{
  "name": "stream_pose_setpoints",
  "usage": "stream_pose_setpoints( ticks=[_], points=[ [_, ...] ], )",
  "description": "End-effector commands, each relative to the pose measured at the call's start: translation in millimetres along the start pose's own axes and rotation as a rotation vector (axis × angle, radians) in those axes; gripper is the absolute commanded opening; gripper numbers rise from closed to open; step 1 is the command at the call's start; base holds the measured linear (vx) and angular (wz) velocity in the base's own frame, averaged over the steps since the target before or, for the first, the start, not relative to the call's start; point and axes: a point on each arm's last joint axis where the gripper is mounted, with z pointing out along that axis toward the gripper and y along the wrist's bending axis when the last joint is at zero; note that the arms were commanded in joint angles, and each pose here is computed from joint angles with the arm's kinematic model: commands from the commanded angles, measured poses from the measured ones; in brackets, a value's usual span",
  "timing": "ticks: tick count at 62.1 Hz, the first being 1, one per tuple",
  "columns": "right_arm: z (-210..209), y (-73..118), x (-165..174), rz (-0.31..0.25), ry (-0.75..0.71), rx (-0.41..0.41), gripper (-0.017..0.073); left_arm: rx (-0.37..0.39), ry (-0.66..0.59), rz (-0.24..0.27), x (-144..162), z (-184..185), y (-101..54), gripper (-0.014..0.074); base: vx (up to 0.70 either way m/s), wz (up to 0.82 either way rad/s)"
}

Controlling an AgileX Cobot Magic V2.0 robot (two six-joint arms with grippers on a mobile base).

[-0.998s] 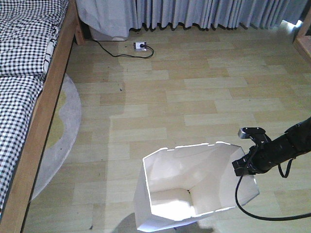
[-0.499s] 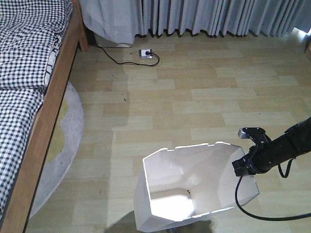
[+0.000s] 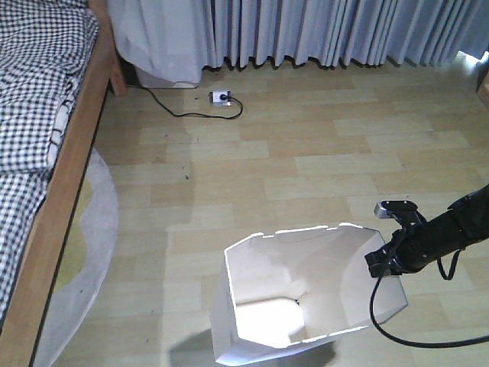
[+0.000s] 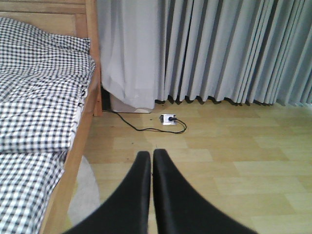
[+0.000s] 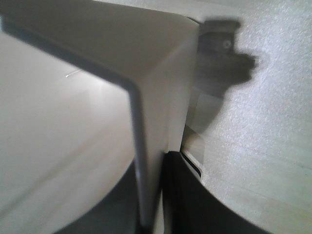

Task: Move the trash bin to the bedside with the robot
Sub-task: 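Continue driving toward the curtains beside the bed, bin held in right gripper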

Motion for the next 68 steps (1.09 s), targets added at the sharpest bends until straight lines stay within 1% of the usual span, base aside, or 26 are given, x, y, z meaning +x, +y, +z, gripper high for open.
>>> stream_pose_setpoints(
  ticks=[1,26,68],
  points=[
    [-24.9,19.1,-16.2,0.001,-0.07,-0.142,-0.0005,0.004,-0.072,-0.01,-3.1,-0.2,0.0,-0.0006,0.24,-0.09],
    [-24.9,19.1,-16.2,0.001,-0.07,-0.142,-0.0005,0.004,-0.072,-0.01,-3.1,-0.2,0.0,-0.0006,0.23,-0.05],
    [-24.9,19.1,-16.2,0.001,-0.07,-0.142,-0.0005,0.004,-0.072,-0.01,-3.1,-0.2,0.0,-0.0006,0.22,0.09]
  ],
)
